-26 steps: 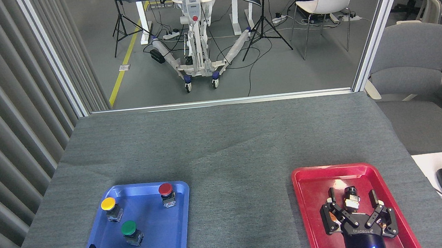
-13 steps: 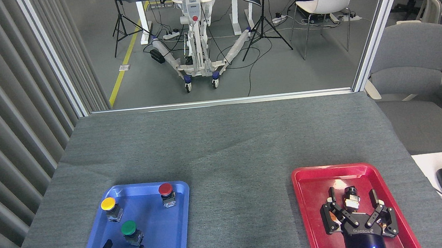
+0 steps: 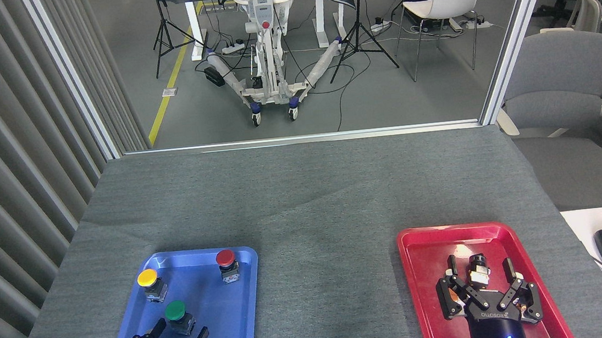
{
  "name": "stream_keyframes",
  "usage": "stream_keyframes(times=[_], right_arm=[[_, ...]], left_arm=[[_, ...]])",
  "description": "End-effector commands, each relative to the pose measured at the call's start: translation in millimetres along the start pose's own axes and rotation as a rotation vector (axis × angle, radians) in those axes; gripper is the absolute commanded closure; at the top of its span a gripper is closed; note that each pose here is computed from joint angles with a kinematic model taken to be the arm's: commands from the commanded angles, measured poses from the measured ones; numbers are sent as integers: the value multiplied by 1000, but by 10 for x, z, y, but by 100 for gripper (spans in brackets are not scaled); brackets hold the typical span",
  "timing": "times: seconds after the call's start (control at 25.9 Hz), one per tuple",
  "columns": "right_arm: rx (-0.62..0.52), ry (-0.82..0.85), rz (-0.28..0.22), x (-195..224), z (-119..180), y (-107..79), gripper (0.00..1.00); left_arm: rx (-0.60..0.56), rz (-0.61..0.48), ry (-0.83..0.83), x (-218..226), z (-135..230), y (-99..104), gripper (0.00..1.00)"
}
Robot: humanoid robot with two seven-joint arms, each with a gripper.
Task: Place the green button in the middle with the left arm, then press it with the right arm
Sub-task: 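Close the left hand around the green button, then carry the green button off the tray toward the table middle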
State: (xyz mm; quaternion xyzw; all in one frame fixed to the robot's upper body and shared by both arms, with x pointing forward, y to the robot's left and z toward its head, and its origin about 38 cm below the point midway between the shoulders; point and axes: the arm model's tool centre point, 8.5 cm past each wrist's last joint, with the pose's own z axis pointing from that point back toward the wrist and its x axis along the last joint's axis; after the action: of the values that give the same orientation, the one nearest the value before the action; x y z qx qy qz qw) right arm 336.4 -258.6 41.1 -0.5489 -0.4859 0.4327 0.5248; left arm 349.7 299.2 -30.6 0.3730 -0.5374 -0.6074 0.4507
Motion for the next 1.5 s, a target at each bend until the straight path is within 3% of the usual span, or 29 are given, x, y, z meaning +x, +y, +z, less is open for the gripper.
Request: stream_keyframes(times=[0.0,0.15,0.27,0.58,0.66,0.81,0.89,1.0,1.08,1.2,1.47], right_arm=[[0,0,0,0,0,0,0],[2,-2,1,4,6,5,0],[1,-1,-4,24,8,3,0],[2,0,-2,17,8,7,0],[2,-1,-2,19,8,7,0],[0,-1,-4,25,3,-2,0],[-1,-1,-4,25,3,-2,0],[-1,-1,-4,25,3,-2,0],[-1,-1,-4,25,3,-2,0],[-1,-1,-4,25,3,-2,0],[1,0,-4,23,4,3,0]], left_arm=[[9,-2,23,-34,-39,31,2],[15,-8,53,-76,-79,59,3],[1,3,58,-108,-126,25,13],[-27,-12,43,-158,-117,-49,67],[-14,-28,30,-181,-113,-15,75],[34,-40,-94,-200,-134,157,100],[72,-56,-166,-191,-147,319,100],[138,-100,-339,157,-251,604,100],[173,-134,-469,576,-375,752,100],[183,-146,-670,1420,-664,817,100],[47,-96,-782,2527,-1043,419,100]])
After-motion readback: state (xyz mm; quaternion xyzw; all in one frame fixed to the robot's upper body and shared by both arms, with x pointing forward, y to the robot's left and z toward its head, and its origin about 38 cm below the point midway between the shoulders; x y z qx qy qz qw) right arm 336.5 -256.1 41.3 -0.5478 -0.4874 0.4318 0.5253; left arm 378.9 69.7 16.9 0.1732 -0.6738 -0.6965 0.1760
